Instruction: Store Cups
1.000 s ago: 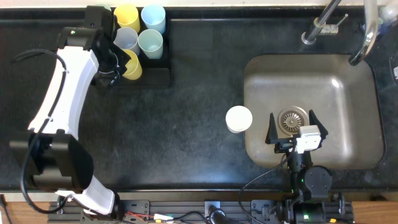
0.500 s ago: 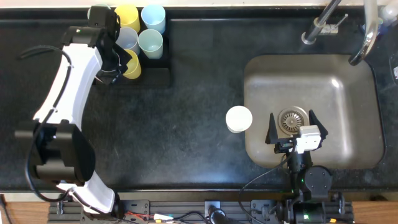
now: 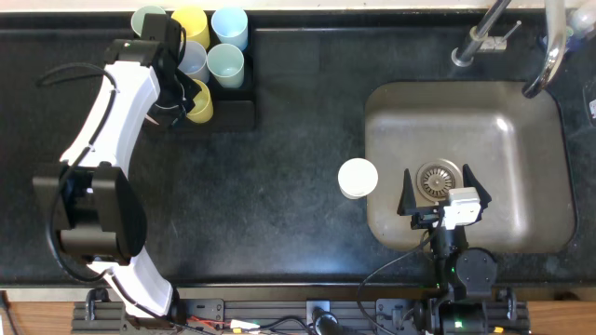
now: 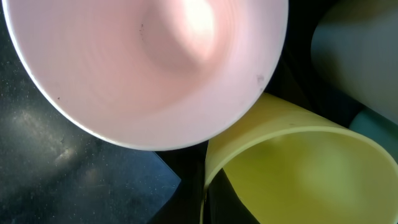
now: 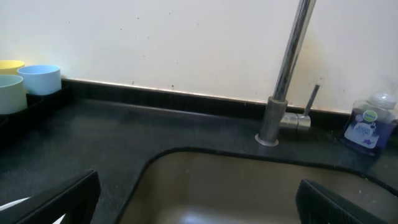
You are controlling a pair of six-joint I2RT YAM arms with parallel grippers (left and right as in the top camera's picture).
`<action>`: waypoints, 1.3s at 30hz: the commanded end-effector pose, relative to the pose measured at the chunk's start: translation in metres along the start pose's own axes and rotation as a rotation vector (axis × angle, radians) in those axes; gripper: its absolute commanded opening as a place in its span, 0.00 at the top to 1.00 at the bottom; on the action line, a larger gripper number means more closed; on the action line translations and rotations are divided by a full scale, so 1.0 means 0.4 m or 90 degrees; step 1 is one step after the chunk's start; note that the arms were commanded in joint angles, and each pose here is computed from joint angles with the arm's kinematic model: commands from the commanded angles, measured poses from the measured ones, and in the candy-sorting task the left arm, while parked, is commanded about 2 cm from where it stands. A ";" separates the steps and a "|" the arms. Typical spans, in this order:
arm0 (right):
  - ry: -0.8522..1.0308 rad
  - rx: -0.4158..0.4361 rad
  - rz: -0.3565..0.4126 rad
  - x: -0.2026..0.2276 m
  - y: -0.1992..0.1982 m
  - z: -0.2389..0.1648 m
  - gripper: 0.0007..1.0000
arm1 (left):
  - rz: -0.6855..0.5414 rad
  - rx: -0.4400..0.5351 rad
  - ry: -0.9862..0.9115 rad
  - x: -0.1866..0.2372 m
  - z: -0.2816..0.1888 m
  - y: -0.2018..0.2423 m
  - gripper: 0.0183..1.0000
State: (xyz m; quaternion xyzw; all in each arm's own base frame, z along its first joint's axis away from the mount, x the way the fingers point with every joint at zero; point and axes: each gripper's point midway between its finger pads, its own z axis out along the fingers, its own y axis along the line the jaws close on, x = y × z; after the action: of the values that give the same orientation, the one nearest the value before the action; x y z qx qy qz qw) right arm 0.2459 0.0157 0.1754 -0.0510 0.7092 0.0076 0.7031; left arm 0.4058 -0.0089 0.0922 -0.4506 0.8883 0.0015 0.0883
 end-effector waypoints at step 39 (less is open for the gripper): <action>0.001 0.004 -0.002 0.009 -0.002 0.001 0.01 | 0.486 0.484 -0.718 0.209 -0.253 0.240 0.00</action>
State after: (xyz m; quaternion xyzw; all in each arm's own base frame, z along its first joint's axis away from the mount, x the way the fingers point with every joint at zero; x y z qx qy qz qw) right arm 0.2459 0.0156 0.1753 -0.0509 0.7093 0.0074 0.7030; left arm 0.2691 -0.0274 0.1712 -0.0149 0.7648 -0.0637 0.6409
